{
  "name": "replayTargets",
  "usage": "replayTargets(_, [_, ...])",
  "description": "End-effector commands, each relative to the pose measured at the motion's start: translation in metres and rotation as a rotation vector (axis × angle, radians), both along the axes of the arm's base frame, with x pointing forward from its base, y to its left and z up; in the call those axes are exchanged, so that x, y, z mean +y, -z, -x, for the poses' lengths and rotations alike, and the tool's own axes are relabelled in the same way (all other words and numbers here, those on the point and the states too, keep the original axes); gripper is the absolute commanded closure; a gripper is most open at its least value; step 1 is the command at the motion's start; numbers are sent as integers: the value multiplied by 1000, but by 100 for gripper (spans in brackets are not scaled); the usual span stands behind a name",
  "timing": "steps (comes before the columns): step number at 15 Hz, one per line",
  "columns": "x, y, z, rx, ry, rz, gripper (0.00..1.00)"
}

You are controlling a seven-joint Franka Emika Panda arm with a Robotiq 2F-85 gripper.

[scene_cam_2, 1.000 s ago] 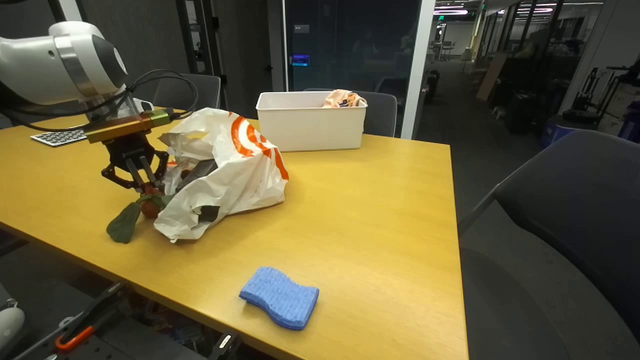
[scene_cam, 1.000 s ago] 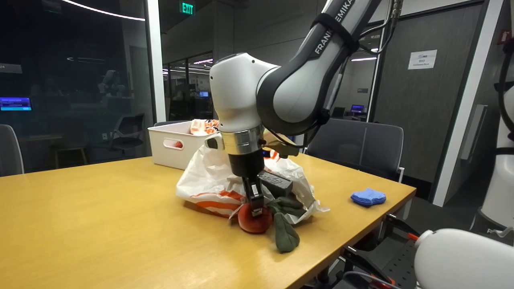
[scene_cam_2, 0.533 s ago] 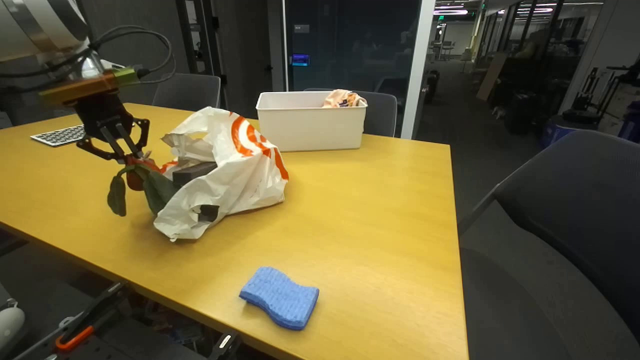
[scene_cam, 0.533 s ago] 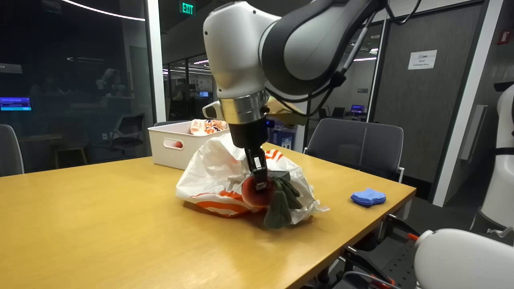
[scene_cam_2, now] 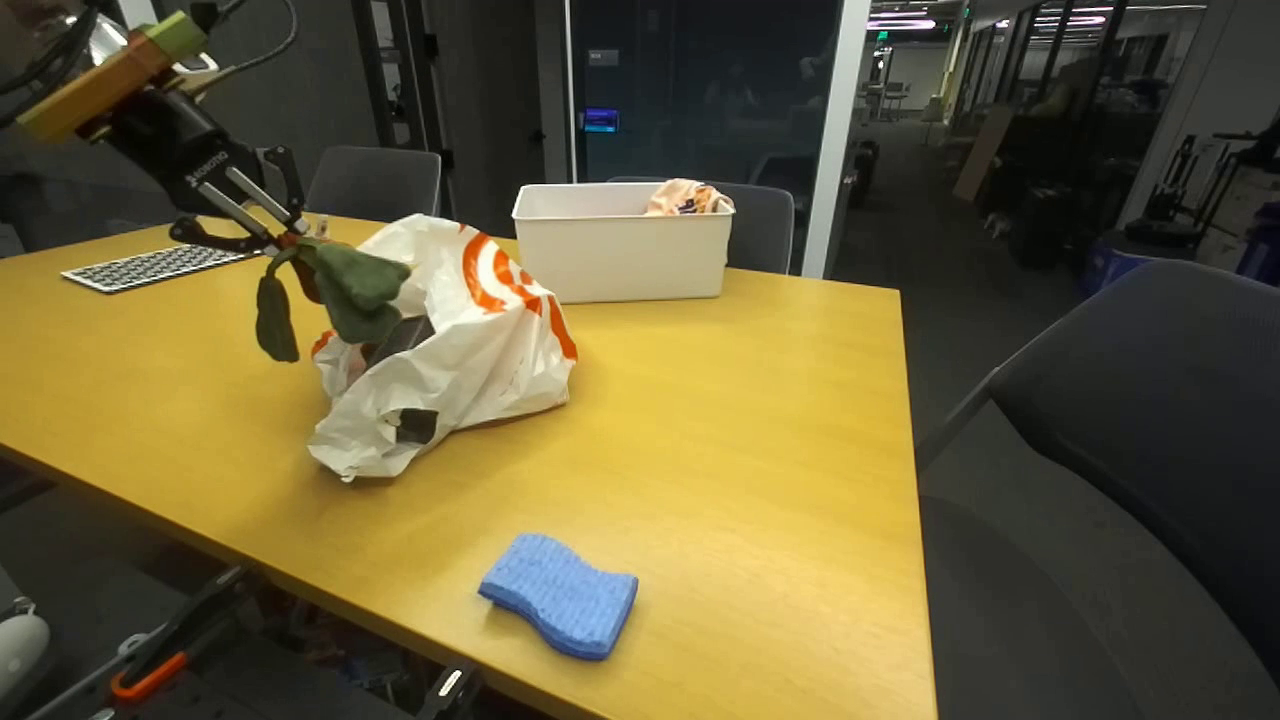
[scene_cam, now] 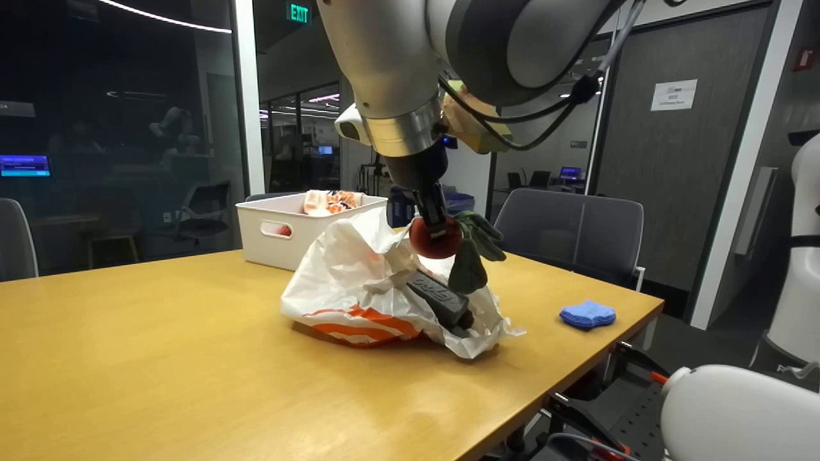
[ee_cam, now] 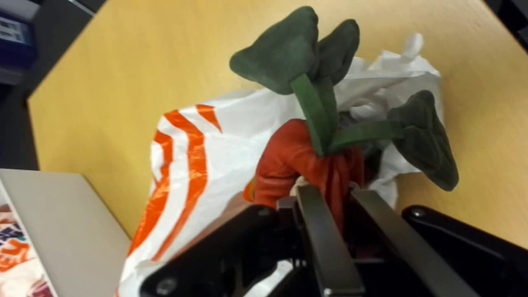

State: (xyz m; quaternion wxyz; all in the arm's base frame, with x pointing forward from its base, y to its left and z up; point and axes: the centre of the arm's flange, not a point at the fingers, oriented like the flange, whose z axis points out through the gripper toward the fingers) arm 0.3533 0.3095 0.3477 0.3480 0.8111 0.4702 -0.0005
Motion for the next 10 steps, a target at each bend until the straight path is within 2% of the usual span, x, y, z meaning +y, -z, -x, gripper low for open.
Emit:
replayTargets(1, [-1, 13, -24, -153, -14, 136, 93])
replayTargets(5, [-11, 35, -52, -316, -49, 296, 93])
replayTargets(6, [-11, 39, -58, -347, -56, 309, 93])
replayTargets(8, [-10, 46, -67, -370, -66, 256, 93])
replayTargets(10, [-9, 50, -74, -366, -67, 158, 93])
